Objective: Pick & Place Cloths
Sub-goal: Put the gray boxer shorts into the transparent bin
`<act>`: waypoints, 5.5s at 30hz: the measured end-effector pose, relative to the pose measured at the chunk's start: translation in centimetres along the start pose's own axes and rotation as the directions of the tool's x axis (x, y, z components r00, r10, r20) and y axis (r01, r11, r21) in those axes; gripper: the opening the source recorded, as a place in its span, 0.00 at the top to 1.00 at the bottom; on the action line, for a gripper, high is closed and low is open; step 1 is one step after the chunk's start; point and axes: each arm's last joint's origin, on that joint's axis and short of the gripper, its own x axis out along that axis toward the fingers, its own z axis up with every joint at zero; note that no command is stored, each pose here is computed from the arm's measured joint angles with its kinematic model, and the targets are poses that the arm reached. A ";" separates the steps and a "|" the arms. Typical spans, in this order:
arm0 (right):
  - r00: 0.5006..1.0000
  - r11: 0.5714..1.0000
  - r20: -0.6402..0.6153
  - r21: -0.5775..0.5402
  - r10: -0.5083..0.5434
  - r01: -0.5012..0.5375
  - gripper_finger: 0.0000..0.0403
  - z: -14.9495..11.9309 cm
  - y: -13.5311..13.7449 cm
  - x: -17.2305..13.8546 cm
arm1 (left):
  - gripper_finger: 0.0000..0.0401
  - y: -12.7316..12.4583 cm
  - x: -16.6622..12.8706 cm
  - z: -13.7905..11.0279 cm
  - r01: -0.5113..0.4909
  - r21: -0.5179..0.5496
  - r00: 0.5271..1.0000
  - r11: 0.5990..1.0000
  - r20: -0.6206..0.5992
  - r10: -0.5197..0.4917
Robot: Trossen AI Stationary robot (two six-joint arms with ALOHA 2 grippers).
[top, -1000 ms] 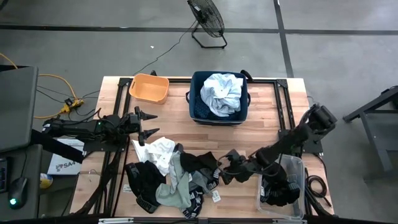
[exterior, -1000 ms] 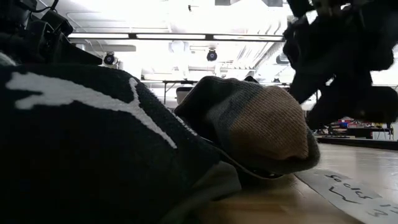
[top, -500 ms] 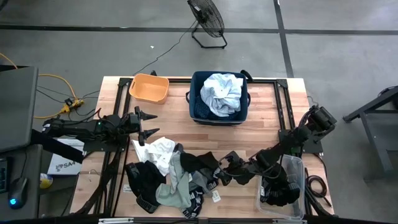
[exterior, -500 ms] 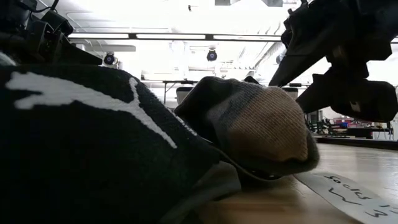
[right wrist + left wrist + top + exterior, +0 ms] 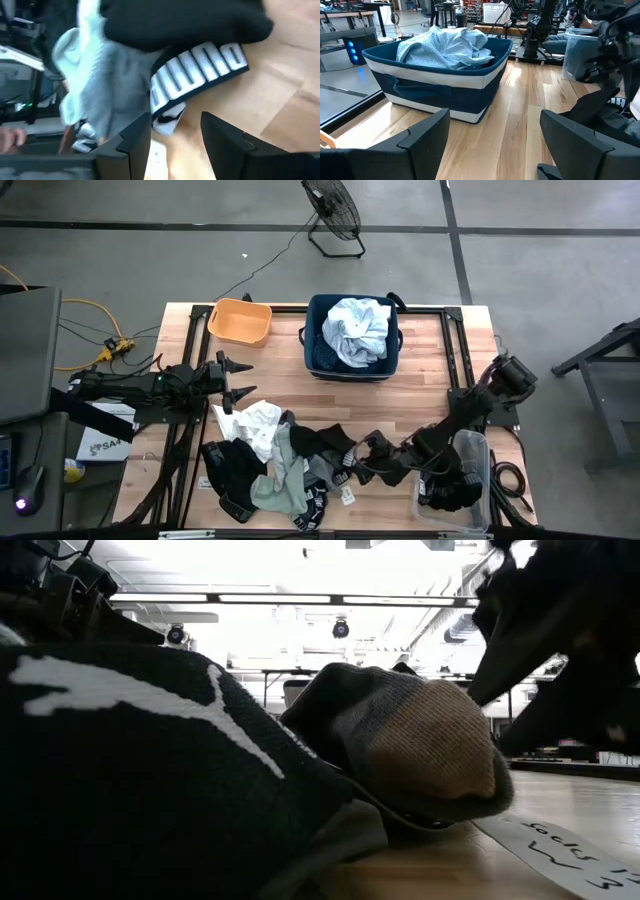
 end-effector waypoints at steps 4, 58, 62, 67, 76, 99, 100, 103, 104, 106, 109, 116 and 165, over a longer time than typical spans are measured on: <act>1.000 1.000 0.016 0.006 0.015 -0.015 0.59 0.1 -0.2 0.9 | 0.24 0.0 0.0 0.0 0.000 0.000 1.000 1.000 -0.001 0.000; 0.967 0.756 -0.018 -0.619 0.253 -0.210 0.99 3.4 3.7 -2.2 | 0.24 0.0 0.0 -0.1 0.002 0.001 1.000 1.000 -0.005 -0.002; 0.980 0.610 0.014 -0.785 0.200 -0.113 0.99 3.2 2.9 -1.4 | 0.24 0.0 0.0 -0.1 0.002 0.002 1.000 1.000 -0.005 -0.002; 0.988 0.450 0.004 -0.890 0.154 -0.067 0.99 3.4 2.1 -0.1 | 0.24 0.0 0.0 -0.1 0.002 0.002 1.000 1.000 -0.007 -0.002; 0.984 0.327 -0.089 -0.935 0.152 -0.135 0.97 4.6 1.9 0.4 | 0.24 0.0 0.0 -0.1 0.001 0.002 1.000 1.000 -0.008 -0.001; 0.994 -0.021 -0.049 -0.999 0.093 -0.048 0.40 7.3 0.7 2.2 | 0.24 0.0 0.0 -0.1 0.001 0.002 1.000 1.000 -0.008 -0.001; 0.995 -0.033 -0.049 -0.998 0.090 -0.047 0.40 7.4 0.4 2.7 | 0.24 0.0 0.0 -0.1 0.001 0.002 1.000 1.000 -0.008 -0.001; 0.995 -0.089 -0.052 -0.995 0.087 -0.044 0.41 7.3 -0.1 3.7 | 0.24 0.0 0.0 -0.1 0.000 0.003 1.000 1.000 -0.011 0.000; 0.995 -0.109 -0.050 -0.993 0.092 -0.040 0.41 7.3 -0.2 4.0 | 0.24 0.0 0.0 -0.1 0.000 0.003 1.000 1.000 -0.012 0.000; 0.995 -0.151 -0.037 -0.988 0.095 -0.022 0.41 7.3 -0.4 4.3 | 0.24 0.0 0.1 -0.2 0.000 0.005 1.000 1.000 -0.016 0.001; 0.994 -0.209 -0.030 -0.978 0.106 -0.007 0.41 7.3 -0.3 4.4 | 0.24 0.0 0.1 -0.2 -0.003 0.008 1.000 1.000 -0.026 0.003; 0.991 -0.221 -0.068 -0.974 0.112 -0.042 0.41 8.4 -0.5 4.6 | 0.24 -0.1 0.3 -0.4 -0.008 0.016 0.999 1.000 -0.050 0.009; 0.996 0.305 -0.038 -0.951 0.079 -0.060 0.99 13.2 7.1 -5.0 | 0.24 -0.1 0.3 -0.5 -0.011 -0.001 0.999 1.000 -0.053 0.011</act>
